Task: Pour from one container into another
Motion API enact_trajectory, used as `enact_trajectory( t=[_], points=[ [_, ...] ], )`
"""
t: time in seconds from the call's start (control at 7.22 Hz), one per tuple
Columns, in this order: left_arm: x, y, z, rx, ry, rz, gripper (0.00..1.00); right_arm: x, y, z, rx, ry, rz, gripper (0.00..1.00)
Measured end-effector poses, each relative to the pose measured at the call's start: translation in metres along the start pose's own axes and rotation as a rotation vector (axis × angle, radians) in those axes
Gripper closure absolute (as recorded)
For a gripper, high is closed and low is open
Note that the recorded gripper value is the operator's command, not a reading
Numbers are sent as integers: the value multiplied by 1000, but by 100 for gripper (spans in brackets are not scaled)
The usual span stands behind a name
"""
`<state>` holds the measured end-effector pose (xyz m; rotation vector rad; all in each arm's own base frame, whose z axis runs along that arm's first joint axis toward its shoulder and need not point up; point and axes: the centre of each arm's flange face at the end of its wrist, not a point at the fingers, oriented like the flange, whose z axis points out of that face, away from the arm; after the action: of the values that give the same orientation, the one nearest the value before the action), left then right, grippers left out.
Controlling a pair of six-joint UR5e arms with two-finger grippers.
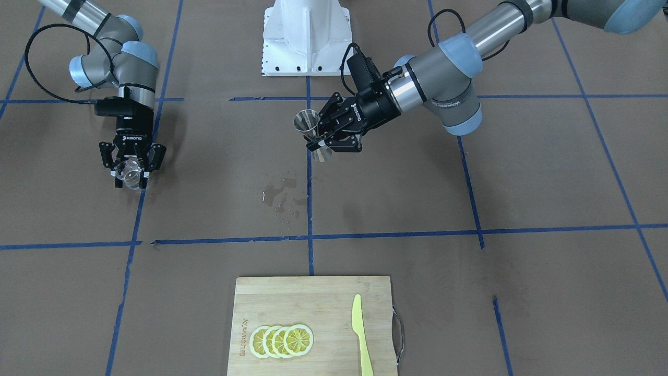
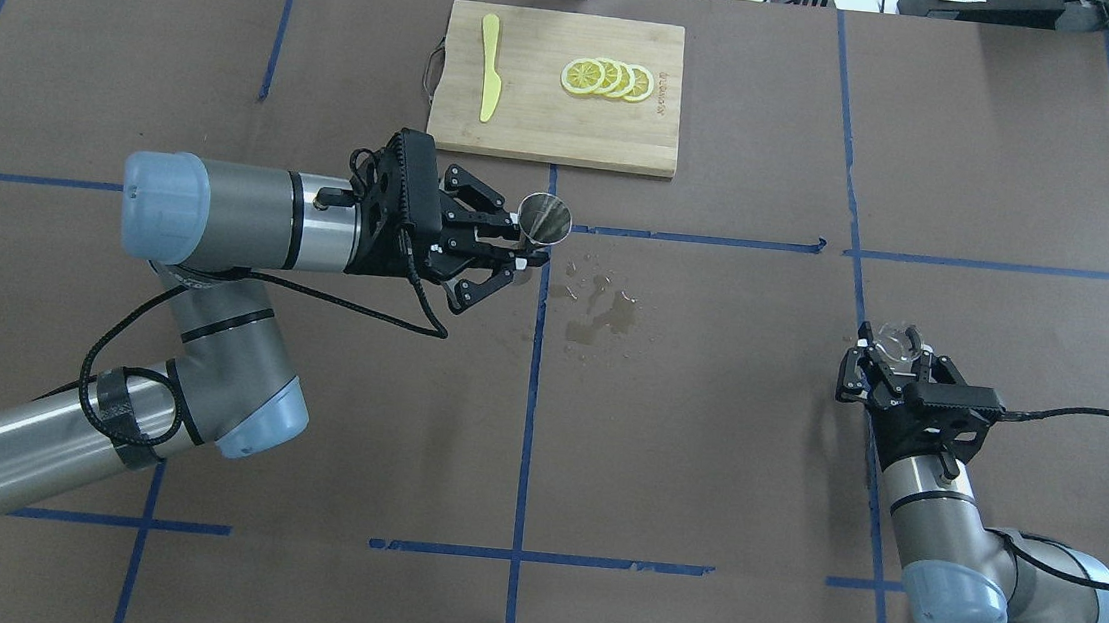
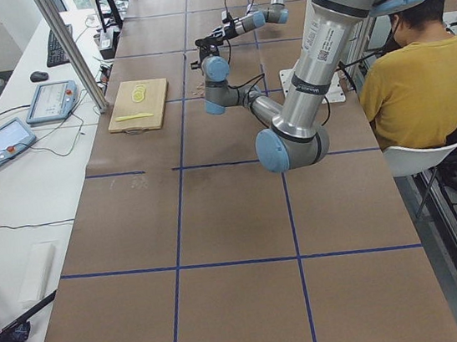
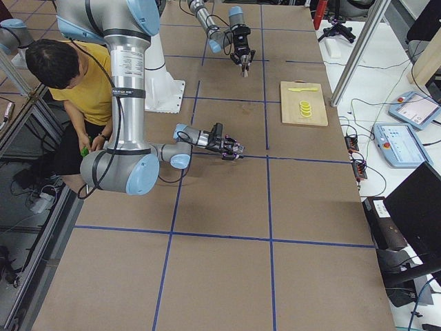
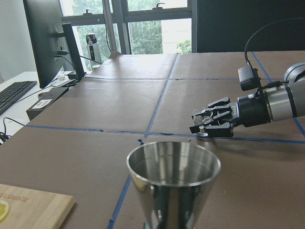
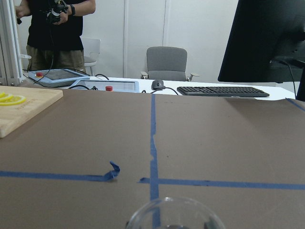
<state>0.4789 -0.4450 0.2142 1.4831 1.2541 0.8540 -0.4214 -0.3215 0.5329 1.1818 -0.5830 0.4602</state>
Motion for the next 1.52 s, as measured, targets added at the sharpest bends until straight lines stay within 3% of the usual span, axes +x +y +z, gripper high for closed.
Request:
enact_trajectory(
  t=[0.28,0.55,0.97,1.25,1.52],
  points=[
    [1,0,-3,2,0,0,100,-3,-27,-4,38,-50,58,100],
    [1,3,-6,-2,0,0,100,2,-47,-1,76,-80,24,100],
    [2,3,-8,1,0,1,100,-25,-67,2,46,-145,-23,100],
    [3,3,-9,0,0,1,100,-51,-88,-4,59,-181,-63,100],
    [3,4,-9,-1,1,0,100,-85,-132,-22,62,-196,-95,100]
  ],
)
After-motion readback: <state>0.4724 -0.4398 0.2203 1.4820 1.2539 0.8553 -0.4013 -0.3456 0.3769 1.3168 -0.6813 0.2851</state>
